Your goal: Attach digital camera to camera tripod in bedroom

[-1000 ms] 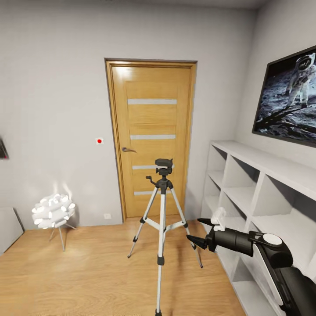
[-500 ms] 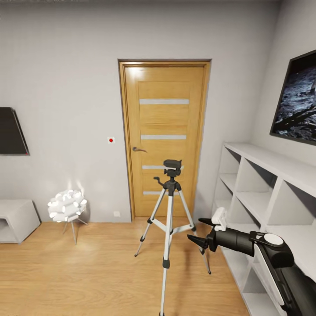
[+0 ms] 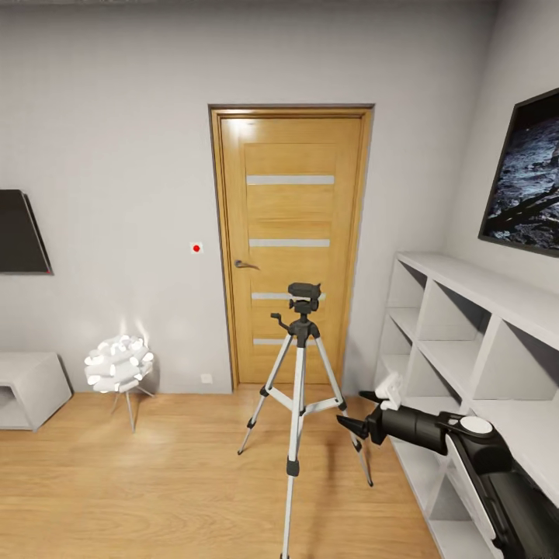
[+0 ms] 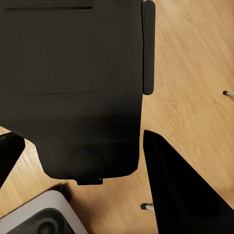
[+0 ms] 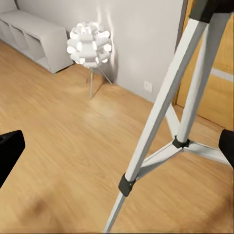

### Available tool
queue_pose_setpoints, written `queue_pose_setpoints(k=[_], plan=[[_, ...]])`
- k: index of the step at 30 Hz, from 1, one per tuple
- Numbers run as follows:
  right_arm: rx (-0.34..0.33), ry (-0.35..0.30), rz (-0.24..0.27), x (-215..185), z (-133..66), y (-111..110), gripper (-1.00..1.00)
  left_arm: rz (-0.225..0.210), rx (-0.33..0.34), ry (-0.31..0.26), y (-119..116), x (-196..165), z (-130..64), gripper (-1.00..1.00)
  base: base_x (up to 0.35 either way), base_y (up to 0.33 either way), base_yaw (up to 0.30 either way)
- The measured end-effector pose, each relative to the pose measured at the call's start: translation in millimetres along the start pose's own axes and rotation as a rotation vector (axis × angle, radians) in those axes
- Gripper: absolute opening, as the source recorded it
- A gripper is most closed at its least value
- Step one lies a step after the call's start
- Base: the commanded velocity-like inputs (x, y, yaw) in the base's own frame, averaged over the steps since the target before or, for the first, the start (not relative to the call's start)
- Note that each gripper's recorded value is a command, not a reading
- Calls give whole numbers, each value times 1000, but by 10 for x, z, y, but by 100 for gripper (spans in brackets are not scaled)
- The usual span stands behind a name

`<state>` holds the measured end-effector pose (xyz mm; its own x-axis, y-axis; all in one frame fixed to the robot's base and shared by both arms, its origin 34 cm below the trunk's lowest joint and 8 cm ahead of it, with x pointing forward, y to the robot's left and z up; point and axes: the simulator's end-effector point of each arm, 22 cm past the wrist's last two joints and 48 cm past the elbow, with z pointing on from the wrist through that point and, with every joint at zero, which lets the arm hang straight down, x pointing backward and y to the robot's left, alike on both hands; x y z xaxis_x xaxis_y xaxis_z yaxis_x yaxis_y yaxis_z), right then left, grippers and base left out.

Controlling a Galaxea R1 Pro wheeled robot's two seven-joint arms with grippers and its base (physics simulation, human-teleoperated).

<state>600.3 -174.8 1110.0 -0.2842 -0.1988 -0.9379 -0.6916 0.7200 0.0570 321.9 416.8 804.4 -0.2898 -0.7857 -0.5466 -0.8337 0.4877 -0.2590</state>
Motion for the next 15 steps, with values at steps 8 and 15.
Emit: queue_pose_setpoints(k=[8, 15], plan=[[46, 30, 24, 138, 44, -137, 100, 0, -1, 0, 4, 1, 0, -100, 19, -10, 0], [45, 29, 20, 129, 47, -123, 100, 0, -1, 0, 4, 0, -1, -100, 146, -107, 0]])
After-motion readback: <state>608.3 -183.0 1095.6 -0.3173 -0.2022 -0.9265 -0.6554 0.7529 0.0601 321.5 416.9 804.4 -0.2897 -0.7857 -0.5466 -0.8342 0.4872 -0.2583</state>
